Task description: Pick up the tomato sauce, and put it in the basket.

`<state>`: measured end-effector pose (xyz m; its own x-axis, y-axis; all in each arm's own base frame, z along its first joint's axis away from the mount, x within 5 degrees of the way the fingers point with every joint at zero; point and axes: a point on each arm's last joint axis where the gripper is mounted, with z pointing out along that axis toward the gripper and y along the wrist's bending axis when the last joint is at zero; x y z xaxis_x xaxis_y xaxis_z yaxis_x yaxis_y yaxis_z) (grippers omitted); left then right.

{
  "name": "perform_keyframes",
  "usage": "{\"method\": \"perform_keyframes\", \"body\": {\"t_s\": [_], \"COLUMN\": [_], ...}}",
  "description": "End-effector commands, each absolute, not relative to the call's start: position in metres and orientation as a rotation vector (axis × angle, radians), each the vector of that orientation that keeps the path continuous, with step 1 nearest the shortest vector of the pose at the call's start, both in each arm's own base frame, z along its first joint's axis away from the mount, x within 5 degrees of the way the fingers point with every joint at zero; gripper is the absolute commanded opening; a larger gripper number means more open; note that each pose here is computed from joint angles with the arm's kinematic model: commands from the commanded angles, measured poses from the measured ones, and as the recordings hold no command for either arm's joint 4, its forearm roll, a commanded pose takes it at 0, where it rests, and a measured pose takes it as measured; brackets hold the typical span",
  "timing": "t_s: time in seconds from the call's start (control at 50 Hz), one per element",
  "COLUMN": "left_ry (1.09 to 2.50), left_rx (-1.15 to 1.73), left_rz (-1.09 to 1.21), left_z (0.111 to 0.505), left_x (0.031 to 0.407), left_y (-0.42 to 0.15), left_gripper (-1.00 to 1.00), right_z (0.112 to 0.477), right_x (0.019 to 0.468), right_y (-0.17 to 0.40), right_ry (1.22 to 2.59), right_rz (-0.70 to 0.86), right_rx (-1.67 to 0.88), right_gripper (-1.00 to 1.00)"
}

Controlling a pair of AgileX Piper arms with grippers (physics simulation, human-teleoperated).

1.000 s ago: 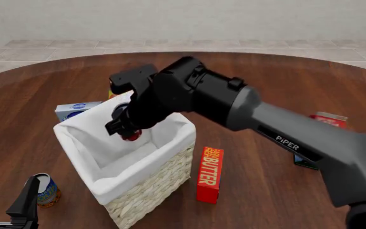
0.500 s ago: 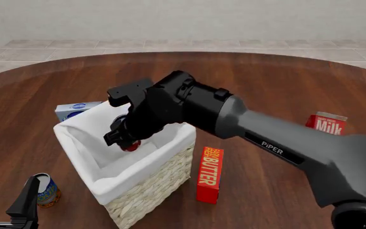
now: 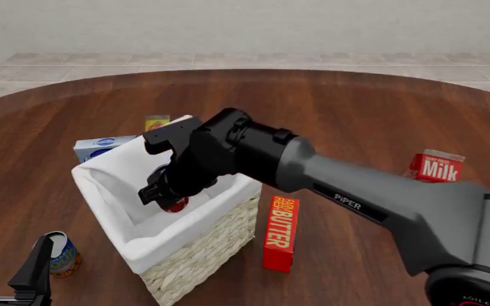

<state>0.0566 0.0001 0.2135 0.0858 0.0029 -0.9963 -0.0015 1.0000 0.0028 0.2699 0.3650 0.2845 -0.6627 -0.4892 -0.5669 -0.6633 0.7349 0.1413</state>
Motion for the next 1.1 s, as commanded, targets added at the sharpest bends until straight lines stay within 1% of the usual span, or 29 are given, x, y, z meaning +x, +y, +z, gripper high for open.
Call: {"method": "perform_keyframes", "body": {"t_s": [0.02,0.58,0.84,0.96,0.98,1.1], "left_ry": [1.485,1.485,1.485,1.485,1.485,1.485], "left_rx": [0.001,0.002,0.001,0.001,0.001,0.001], "left_rz": [0.003,0.003,0.003,0.003,0.003,0.003], "left_z": [0.213,0.214,0.214,0.213,0.213,0.214], "left_x": [0.057,0.057,0.057,0.057,0.057,0.057], "left_y": [0.0,0.0,0.0,0.0,0.0,0.0], "left_gripper": [1.0,1.0,1.0,1.0,1.0,1.0], "right_z": [0.279,0.262,0.26,0.266,0.264,0.263], "right_x": [0.273,0.281,0.283,0.29,0.289,0.29], "right_y": [0.367,0.373,0.374,0.373,0.373,0.372], "right_ry": [2.45,2.474,2.481,2.464,2.47,2.471], "right_rz": [0.465,0.457,0.454,0.453,0.45,0.449], "right_rx": [-0.847,-0.83,-0.824,-0.824,-0.825,-0.821], "right_gripper": [-1.0,-1.0,-1.0,-1.0,1.0,1.0]}}
